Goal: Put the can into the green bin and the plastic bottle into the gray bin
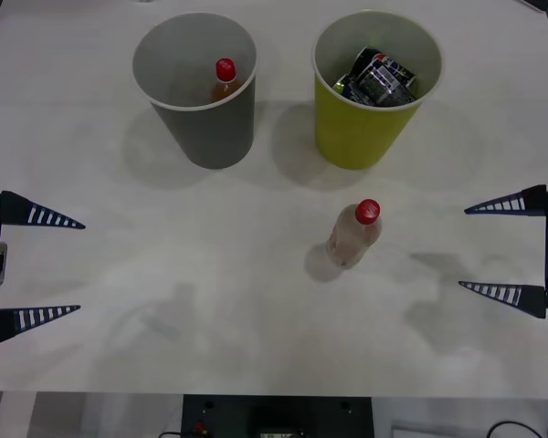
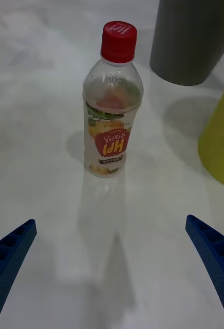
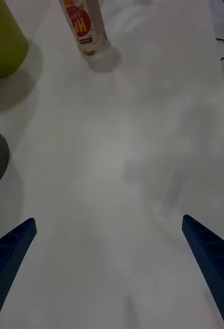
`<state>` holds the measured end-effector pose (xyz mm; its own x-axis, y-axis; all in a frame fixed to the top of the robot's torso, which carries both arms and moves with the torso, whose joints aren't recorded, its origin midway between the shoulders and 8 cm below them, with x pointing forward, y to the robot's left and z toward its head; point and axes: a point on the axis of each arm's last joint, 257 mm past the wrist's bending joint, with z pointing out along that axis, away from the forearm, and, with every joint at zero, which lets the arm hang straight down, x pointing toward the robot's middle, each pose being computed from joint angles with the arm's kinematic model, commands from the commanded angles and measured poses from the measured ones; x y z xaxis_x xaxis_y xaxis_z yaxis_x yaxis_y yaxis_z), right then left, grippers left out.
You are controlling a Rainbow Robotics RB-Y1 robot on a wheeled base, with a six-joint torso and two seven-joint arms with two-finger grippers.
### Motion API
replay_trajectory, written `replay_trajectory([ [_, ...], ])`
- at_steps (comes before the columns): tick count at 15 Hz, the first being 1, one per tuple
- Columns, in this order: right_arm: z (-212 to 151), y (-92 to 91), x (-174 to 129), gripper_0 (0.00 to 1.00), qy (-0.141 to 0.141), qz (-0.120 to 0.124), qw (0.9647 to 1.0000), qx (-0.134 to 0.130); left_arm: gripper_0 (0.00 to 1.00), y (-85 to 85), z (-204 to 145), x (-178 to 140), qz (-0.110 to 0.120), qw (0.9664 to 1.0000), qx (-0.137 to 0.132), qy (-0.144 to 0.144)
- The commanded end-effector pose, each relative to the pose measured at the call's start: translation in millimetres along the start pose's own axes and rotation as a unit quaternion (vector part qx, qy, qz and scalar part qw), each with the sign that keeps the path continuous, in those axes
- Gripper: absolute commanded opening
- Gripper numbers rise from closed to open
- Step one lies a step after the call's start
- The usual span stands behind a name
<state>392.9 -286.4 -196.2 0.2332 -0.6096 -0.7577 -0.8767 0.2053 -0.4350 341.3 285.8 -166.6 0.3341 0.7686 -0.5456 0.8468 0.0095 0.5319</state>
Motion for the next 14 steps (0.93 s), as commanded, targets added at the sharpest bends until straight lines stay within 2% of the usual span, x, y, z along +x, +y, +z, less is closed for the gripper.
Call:
replay_trajectory([
  [1,13.4,-5.5,2.5,1.00,-0.027,-0.004,0.9996,0.007,0.98,0.0,0.0,0.0,0.000,1.0000,0.000,0.000],
  [7,47.7,-11.1,-0.4,1.00,-0.085,0.030,0.9955,0.028,0.98,0.0,0.0,0.0,0.000,1.0000,0.000,0.000],
  [14,92.5,-13.1,-5.5,1.00,-0.145,0.082,0.9849,0.047,0.98,0.0,0.0,0.0,0.000,1.0000,0.000,0.000],
])
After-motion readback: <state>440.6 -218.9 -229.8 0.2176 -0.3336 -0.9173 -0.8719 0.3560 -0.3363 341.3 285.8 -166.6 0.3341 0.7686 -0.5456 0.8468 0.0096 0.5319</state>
